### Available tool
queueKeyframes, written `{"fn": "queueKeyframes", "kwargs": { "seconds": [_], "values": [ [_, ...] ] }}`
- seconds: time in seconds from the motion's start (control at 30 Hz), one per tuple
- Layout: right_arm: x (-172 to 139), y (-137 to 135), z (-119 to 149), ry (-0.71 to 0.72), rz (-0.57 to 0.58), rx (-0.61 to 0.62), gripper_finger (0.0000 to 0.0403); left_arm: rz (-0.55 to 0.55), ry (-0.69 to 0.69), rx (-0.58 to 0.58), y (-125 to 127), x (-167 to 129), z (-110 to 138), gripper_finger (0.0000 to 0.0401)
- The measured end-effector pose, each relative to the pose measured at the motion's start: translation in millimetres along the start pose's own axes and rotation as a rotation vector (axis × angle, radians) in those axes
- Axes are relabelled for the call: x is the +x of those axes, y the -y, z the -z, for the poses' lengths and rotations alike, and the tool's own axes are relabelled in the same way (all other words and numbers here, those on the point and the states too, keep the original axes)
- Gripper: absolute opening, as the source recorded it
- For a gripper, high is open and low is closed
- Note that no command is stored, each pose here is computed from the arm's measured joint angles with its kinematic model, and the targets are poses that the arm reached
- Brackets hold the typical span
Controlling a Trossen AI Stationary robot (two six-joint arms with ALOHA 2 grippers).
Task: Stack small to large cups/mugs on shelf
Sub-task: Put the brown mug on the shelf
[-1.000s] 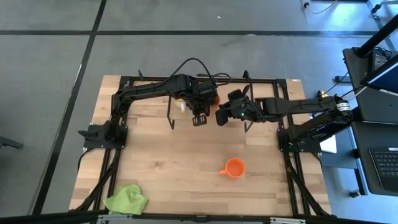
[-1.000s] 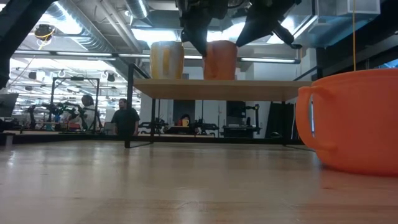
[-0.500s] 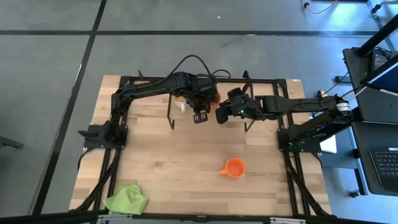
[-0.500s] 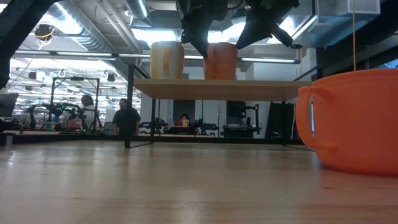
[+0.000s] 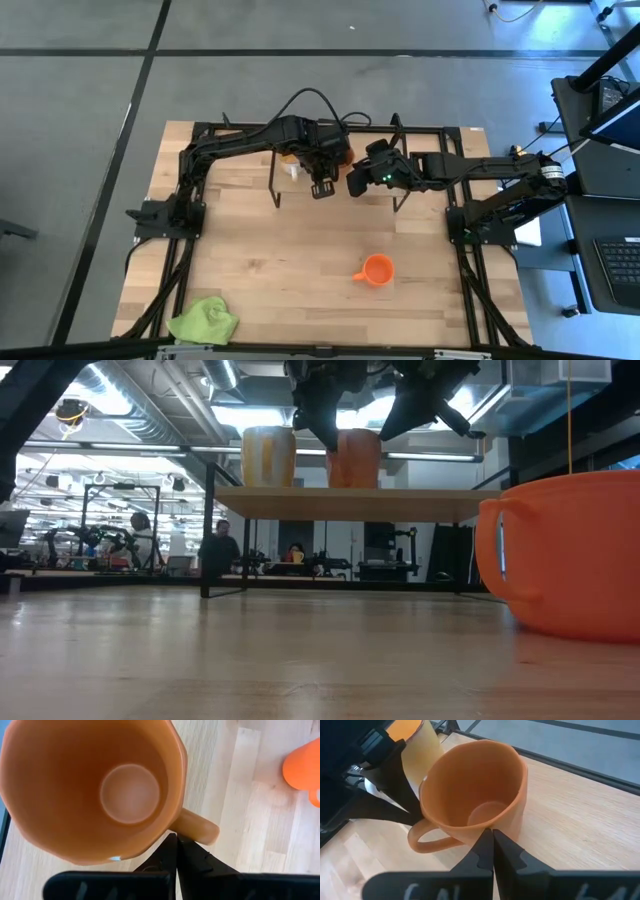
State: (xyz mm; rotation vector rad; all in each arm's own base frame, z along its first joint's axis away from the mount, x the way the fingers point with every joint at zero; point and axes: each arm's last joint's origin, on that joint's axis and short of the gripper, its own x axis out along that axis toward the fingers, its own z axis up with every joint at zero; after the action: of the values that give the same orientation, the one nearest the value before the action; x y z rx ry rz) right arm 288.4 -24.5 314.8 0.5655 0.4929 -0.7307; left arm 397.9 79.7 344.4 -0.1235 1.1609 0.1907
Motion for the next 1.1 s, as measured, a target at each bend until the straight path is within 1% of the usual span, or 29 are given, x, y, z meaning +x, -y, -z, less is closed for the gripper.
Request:
{"fn": "queueKeyframes", "kwargs": {
  "seconds": [1.1],
  "values": [
    [2.8,3.8,-4.5,0.006,0.005,-0.027,0.0,0.03,0.032,0.021,1.7,-0.1,-3.1,0.0]
  ]
}}
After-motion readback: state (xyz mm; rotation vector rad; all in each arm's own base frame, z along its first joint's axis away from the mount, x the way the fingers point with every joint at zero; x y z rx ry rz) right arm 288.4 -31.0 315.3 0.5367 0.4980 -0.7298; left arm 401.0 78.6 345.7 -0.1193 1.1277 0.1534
